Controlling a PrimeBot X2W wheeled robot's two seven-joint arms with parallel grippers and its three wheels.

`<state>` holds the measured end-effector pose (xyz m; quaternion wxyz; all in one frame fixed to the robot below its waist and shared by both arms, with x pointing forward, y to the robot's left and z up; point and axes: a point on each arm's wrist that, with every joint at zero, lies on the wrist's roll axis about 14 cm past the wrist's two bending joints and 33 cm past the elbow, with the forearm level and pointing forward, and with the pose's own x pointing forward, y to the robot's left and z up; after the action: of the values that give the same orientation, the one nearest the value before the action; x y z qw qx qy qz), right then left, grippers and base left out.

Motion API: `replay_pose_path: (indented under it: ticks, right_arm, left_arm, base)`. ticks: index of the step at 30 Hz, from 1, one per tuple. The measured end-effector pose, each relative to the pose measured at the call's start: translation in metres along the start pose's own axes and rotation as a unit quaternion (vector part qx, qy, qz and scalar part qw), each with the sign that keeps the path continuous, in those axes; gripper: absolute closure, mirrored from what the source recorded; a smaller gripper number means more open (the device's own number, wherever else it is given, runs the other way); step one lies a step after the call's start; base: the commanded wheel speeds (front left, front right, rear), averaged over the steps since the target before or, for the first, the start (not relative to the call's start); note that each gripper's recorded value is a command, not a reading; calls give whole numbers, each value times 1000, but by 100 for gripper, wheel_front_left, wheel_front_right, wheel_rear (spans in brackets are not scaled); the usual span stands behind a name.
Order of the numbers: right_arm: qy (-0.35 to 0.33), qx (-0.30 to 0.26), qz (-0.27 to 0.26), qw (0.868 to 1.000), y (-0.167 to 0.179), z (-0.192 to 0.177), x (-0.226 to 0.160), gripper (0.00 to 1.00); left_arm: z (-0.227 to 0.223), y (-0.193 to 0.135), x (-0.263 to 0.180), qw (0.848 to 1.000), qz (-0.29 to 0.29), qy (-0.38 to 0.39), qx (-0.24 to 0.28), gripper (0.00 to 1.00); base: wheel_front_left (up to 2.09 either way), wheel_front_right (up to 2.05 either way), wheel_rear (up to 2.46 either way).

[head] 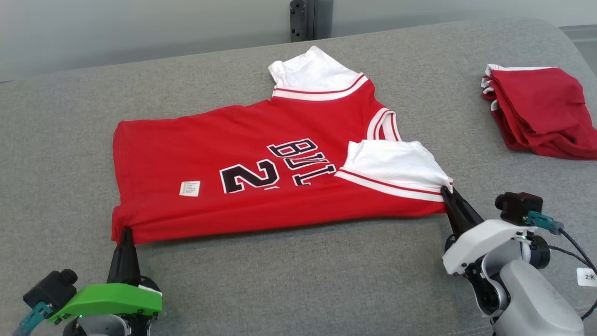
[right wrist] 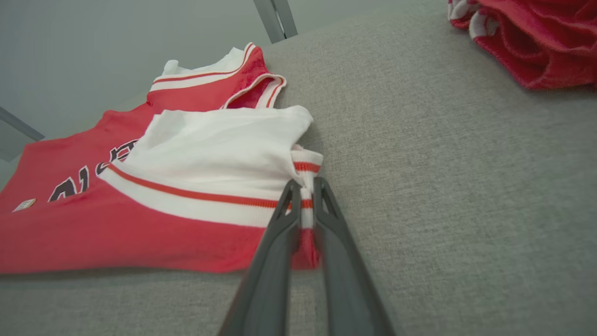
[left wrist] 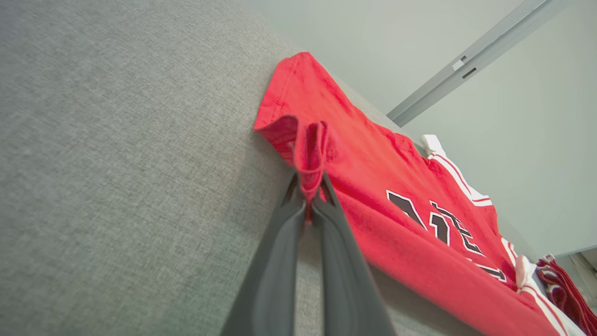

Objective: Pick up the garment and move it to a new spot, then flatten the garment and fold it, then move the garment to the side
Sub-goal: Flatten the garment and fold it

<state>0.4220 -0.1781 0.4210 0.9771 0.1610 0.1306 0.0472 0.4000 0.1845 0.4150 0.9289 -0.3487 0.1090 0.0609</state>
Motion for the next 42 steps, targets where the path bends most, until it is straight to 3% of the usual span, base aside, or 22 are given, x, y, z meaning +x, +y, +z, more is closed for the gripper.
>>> replay_pose_path:
  ticks: [5, 19, 20, 21, 22, 23, 24, 25, 33, 42]
  right_arm:
    - [12, 8, -21, 1000, -17, -4, -26, 100]
    - [57, 50, -61, 995, -17, -34, -76, 100]
    - [58, 52, -62, 995, -17, -34, -77, 92]
    - [58, 54, -66, 995, -18, -34, -77, 73]
    - [56, 56, -70, 994, -19, -34, -78, 42]
    - [54, 58, -73, 994, -20, -33, -79, 0]
    - [54, 58, -77, 994, -22, -33, -80, 0]
    - [54, 56, -81, 994, -25, -33, -81, 0]
    - [17, 31, -105, 994, -40, -13, -84, 0]
    - [-17, -6, -67, 998, -22, 18, -58, 0]
  left_arm:
    - [-11, -3, -19, 1000, -11, 22, -1, 100]
    - [-54, 35, -70, 994, 68, 82, -36, 100]
    - [-57, 36, -71, 993, 71, 86, -35, 100]
    - [-58, 37, -71, 993, 72, 88, -35, 100]
    - [-59, 37, -70, 993, 72, 88, -35, 84]
    - [-59, 37, -69, 993, 72, 87, -34, 58]
    - [-59, 38, -69, 993, 74, 86, -34, 7]
    - [-58, 39, -69, 993, 75, 85, -33, 0]
    - [-28, 55, -57, 995, 79, 57, 25, 0]
    - [23, 3, 12, 985, -22, 34, 167, 0]
  base:
    - [0, 0, 0]
    - [0, 0, 0]
    - [0, 0, 0]
    - [0, 0, 0]
    - [0, 0, 0]
    - [0, 0, 0]
    - [0, 0, 0]
    - [0, 0, 0]
    - [0, 0, 0]
    - [0, 0, 0]
